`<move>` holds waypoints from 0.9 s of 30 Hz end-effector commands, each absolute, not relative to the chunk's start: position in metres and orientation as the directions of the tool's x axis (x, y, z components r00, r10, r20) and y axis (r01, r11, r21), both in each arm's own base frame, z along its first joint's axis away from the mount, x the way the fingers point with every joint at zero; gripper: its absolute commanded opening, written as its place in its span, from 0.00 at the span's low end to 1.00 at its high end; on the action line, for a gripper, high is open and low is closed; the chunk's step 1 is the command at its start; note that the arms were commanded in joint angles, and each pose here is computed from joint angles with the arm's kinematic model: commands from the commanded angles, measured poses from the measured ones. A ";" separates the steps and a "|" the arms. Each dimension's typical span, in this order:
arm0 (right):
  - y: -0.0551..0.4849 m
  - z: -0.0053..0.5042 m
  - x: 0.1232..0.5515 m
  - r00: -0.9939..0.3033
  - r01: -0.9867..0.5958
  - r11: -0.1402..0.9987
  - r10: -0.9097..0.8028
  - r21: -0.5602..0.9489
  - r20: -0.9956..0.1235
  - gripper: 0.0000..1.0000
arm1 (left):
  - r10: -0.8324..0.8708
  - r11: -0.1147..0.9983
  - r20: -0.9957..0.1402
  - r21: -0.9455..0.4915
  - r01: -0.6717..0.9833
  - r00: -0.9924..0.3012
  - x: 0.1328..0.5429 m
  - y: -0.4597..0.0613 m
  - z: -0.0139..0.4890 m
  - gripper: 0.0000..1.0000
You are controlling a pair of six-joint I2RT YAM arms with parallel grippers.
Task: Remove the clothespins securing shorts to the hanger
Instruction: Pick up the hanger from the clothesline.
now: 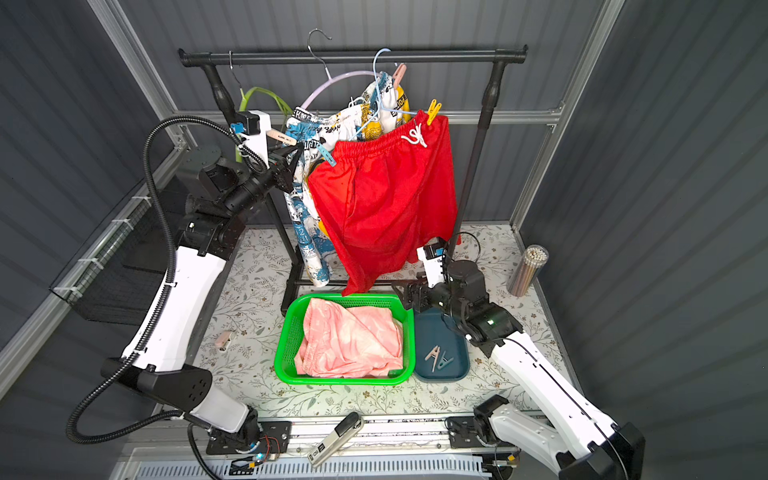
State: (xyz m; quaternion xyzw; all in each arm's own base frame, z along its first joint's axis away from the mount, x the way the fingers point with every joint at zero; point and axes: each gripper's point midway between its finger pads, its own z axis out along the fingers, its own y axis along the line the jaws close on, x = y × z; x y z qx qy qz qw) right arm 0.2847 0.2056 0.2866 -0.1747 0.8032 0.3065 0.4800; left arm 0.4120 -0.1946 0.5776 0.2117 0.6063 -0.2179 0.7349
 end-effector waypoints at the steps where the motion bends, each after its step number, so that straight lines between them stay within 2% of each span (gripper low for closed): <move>1: 0.203 0.283 0.286 -0.474 -0.564 0.760 0.021 0.322 -0.880 0.87 | -0.146 0.837 -0.919 0.082 0.541 0.366 0.370 -0.175 0.642 0.00; 15: 0.206 0.283 0.295 -0.472 -0.563 0.769 0.003 0.304 -0.882 0.87 | -0.052 0.881 -0.943 0.112 0.459 0.330 0.323 -0.144 0.625 0.00; 27: 0.214 0.290 0.309 -0.481 -0.558 0.769 0.006 0.312 -0.877 0.87 | -0.011 0.900 -0.935 0.145 0.411 0.354 0.251 -0.112 0.624 0.00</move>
